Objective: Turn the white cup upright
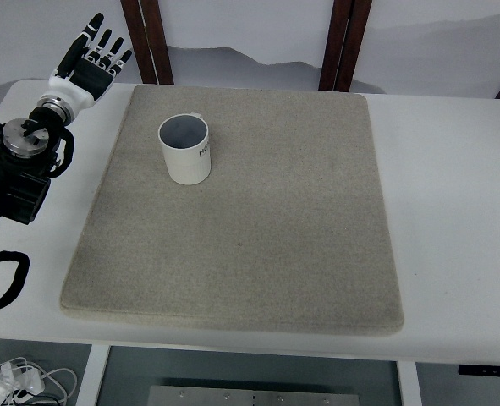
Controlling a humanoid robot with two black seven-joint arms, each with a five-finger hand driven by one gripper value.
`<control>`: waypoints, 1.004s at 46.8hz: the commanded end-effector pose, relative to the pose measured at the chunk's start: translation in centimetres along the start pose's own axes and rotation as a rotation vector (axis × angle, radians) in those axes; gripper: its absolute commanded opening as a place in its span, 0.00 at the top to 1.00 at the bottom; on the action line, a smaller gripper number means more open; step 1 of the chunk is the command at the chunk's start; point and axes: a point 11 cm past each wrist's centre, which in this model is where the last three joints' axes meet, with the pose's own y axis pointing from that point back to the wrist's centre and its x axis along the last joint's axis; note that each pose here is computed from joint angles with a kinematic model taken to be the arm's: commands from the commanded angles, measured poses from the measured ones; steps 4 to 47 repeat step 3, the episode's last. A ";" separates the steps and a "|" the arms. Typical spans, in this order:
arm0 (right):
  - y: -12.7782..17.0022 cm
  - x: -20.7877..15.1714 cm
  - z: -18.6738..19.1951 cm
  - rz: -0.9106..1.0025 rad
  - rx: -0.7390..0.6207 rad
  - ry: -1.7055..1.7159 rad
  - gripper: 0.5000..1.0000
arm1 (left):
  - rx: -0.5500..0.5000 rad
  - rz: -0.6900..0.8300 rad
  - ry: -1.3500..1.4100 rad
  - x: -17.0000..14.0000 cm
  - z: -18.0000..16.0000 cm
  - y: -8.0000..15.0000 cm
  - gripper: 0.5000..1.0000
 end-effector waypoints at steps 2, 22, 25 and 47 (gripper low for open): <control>0.0 0.0 0.1 -0.001 -0.002 0.004 0.10 | -0.005 0.002 0.001 0.1 0.0 0.0 0.00; 0.0 0.0 0.1 -0.001 -0.002 0.004 0.10 | -0.004 0.002 0.001 0.1 -0.1 0.0 0.00; 0.0 0.0 0.1 -0.001 -0.002 0.004 0.10 | -0.004 0.002 0.001 0.1 -0.1 0.0 0.00; 0.0 0.0 0.1 -0.001 -0.002 0.004 0.10 | -0.004 0.002 0.001 0.1 -0.1 0.0 0.00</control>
